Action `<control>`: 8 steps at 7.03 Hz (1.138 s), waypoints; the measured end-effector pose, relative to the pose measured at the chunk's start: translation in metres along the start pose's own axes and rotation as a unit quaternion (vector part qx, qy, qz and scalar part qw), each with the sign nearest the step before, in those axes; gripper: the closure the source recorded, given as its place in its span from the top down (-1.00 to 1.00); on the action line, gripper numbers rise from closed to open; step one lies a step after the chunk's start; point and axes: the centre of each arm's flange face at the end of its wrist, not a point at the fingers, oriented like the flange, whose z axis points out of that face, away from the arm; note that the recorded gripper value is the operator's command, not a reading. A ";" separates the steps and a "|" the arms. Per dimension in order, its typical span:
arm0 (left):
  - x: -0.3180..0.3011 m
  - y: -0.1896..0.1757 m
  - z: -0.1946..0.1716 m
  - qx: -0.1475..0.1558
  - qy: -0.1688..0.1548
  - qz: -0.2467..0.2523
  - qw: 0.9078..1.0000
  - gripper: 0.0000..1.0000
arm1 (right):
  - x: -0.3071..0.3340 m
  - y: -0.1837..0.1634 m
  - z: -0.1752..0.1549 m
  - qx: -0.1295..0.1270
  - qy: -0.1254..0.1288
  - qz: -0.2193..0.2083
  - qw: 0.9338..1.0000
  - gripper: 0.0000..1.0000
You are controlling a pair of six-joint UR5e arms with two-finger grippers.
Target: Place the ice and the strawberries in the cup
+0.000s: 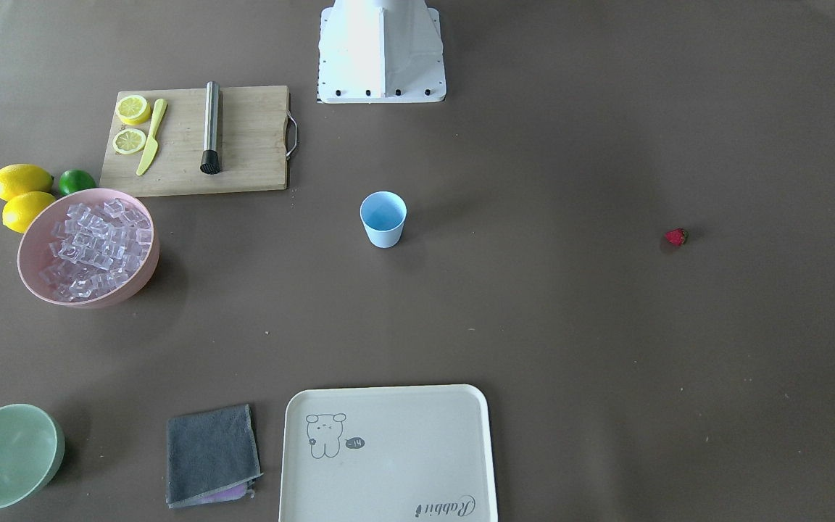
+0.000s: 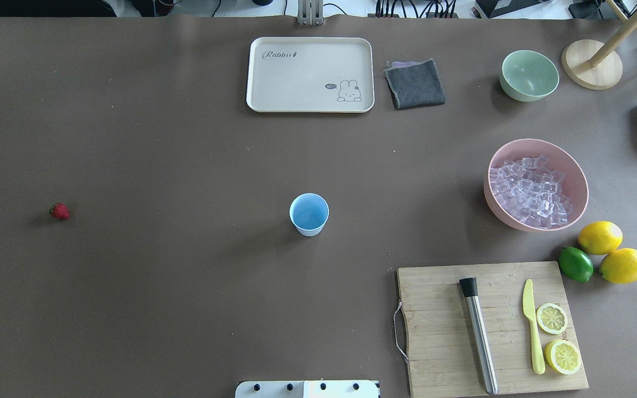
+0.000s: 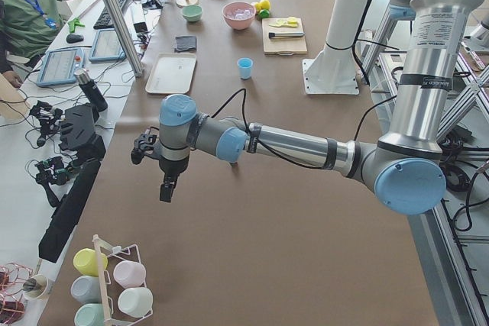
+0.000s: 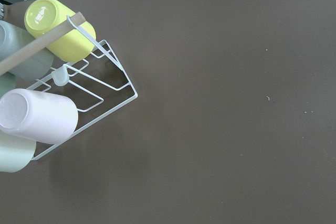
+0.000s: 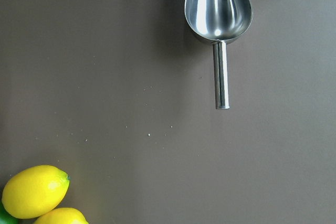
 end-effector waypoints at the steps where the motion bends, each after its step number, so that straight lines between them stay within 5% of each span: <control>1: -0.004 0.007 0.004 -0.004 0.000 -0.001 1.000 0.96 | -0.003 -0.004 -0.003 0.005 0.000 -0.004 1.000 1.00; 8: 0.013 0.008 0.022 -0.017 0.001 0.009 1.000 0.95 | -0.008 -0.013 -0.008 0.015 -0.001 -0.014 1.000 1.00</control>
